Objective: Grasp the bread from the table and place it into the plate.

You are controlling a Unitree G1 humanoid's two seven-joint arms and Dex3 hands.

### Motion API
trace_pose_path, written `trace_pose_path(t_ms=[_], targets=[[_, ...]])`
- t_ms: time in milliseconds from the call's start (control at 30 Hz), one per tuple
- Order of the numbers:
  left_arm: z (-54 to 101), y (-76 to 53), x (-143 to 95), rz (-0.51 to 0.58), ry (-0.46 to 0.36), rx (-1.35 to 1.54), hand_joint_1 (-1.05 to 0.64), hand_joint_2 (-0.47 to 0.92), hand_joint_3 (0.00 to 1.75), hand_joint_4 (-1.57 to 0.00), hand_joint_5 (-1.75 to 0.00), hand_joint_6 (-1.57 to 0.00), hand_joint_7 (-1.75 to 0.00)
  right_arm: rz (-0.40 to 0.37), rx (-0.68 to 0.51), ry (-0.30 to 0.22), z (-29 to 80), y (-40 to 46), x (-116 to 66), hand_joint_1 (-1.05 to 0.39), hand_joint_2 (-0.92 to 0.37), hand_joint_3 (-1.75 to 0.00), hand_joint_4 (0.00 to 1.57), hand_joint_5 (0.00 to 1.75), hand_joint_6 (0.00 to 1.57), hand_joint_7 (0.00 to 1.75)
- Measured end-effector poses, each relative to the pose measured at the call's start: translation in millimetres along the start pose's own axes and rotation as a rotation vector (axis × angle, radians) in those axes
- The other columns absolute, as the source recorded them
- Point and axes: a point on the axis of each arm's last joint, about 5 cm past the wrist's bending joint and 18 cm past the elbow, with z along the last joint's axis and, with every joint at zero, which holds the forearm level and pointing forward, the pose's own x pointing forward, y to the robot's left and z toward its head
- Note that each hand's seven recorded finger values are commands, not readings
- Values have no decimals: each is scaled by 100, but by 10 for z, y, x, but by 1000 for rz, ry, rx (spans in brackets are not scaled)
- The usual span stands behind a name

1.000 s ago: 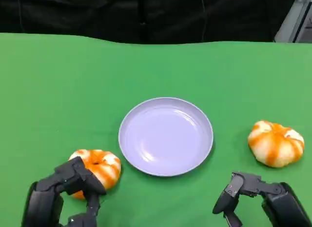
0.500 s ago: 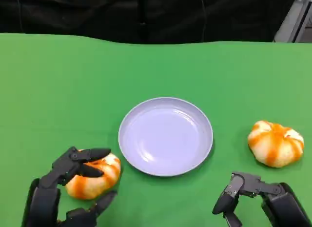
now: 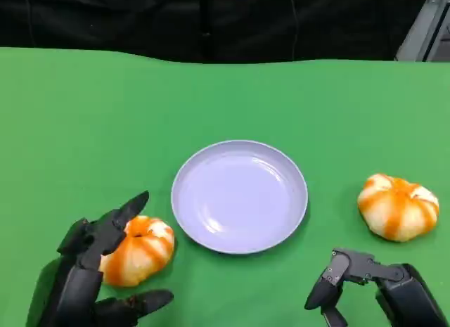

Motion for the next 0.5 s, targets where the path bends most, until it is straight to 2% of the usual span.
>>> trace_pose_path(t_ms=[300, 500], targets=[[76, 49, 101, -88, 47, 358, -51, 81, 0, -21, -59, -38, -4, -2, 4, -1, 0, 8, 4, 3, -28, -138, 79, 157, 83, 122], [104, 24, 191, -142, 26, 550, -49, 79, 0, -24, -57, -41, -4, -2, 3, -4, -6, 8, 6, 5, -28, -138, 80, 157, 83, 122]])
